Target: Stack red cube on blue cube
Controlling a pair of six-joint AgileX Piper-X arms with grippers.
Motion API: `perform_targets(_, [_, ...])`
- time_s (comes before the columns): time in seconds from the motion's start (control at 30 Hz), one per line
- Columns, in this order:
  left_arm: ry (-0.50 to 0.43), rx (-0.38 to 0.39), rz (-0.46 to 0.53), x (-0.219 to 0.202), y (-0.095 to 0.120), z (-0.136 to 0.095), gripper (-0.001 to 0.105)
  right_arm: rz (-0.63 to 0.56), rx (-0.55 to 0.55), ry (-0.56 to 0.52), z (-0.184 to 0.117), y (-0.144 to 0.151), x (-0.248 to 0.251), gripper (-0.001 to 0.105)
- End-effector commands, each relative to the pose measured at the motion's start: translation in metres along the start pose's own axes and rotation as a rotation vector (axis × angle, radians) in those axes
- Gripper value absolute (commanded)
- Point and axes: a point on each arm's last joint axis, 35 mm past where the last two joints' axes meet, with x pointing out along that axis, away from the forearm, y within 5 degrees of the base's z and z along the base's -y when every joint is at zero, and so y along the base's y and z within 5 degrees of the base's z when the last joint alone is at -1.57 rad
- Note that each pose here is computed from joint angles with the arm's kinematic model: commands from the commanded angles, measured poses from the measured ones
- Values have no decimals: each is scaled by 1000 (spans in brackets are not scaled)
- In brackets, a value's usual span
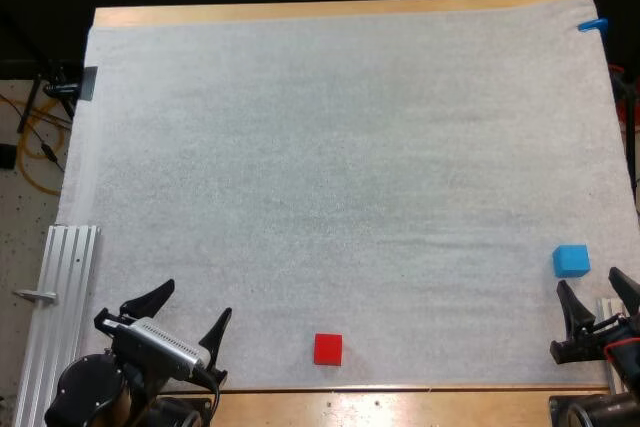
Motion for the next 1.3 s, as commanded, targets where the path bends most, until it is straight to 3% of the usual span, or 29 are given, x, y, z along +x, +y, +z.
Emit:
perform_targets(0.0, [-4, -18, 28, 2, 1, 2, 74, 7, -2, -6, 3, -1, 1, 62])
perform_targets(0.4, [-13, 7, -15, -6, -2, 7, 74, 66, -68, -21, 9, 0, 1, 62])
perform_targets(0.57, [-30, 110, -51, -28, -8, 20, 74, 96, -100, -14, 32, -6, 0, 62])
perform_targets(0.77, [43, 188, -139, -37, -16, 56, 74, 161, -128, -3, 66, -14, 5, 62])
perform_targets(0.93, [78, 250, -236, -47, -23, 83, 74, 244, -216, -10, 91, -15, 13, 62])
perform_targets(1.27, [242, 312, -379, -62, -27, 92, 74, 439, -393, -31, 129, 1, 31, 62])
